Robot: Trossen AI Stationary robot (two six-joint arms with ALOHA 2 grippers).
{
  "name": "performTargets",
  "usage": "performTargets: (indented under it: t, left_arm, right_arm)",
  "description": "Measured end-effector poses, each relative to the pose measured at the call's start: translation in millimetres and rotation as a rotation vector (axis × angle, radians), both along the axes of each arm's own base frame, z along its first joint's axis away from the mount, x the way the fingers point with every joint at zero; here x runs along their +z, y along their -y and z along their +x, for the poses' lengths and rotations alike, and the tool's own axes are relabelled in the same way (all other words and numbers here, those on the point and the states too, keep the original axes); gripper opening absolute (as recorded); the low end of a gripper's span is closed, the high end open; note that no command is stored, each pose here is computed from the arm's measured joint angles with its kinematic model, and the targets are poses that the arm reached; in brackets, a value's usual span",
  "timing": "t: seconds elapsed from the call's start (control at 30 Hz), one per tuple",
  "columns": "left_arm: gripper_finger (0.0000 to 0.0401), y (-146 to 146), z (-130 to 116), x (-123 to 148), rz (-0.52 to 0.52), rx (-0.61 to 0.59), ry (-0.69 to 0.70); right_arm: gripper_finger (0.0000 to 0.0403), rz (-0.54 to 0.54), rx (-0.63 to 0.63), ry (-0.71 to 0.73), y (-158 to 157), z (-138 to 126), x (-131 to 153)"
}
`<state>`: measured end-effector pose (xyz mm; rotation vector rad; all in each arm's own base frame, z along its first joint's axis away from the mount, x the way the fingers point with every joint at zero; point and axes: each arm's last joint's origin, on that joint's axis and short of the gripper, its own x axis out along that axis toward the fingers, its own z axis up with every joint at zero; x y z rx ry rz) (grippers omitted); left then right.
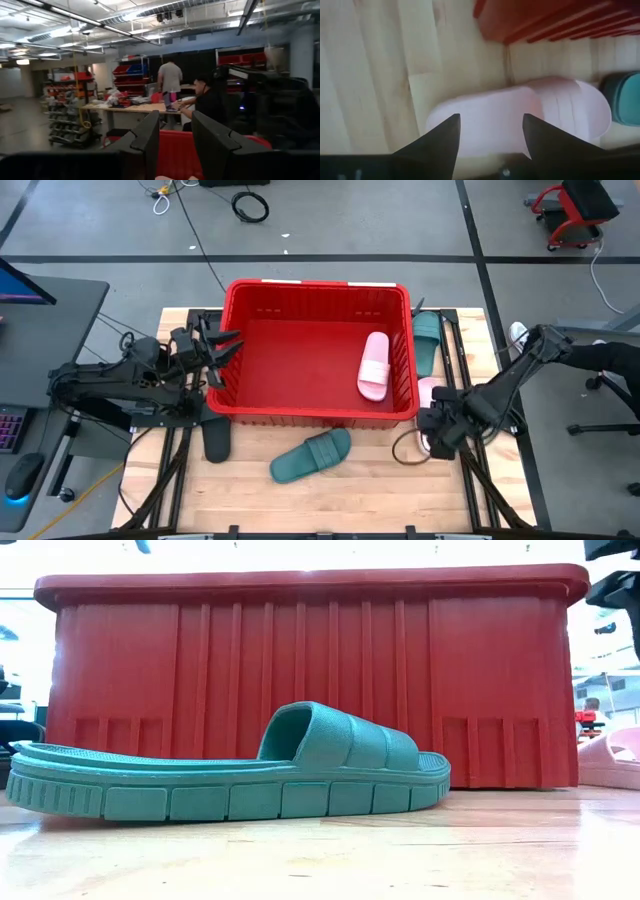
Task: Pick and place slides into bin
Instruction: Put the pink slide in the red bin
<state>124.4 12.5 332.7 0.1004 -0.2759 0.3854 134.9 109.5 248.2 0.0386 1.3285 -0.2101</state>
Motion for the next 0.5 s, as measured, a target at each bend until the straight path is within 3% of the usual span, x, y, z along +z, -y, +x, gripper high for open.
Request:
performTargets:
  t: [0.17, 0.27, 0.37, 0.5]
  left_arm:
    - [0.0133, -0.5, -0.2, 0.0, 0.056, 0.041, -0.026]
    - [0.0139, -0.6, -0.2, 0.0, 0.083, 0.05, -0.037]
    - [0.0144, -0.6, -0.2, 0.0, 0.092, 0.053, -0.041]
    - [0.0147, -0.5, -0.1, -0.4, 0.142, 0.067, -0.065]
  right_arm:
    - [0.0209, -0.103, 0.037, 0.037, -20.4, -14.8, -6.5]
    - [0.0212, -0.207, 0.079, -0.029, -22.8, -24.1, -11.2]
    - [0.0218, -0.322, 0.01, -0.081, -18.0, -27.7, -14.5]
    - [0.0226, -0.37, -0.025, -0.119, -13.9, -24.8, -27.8]
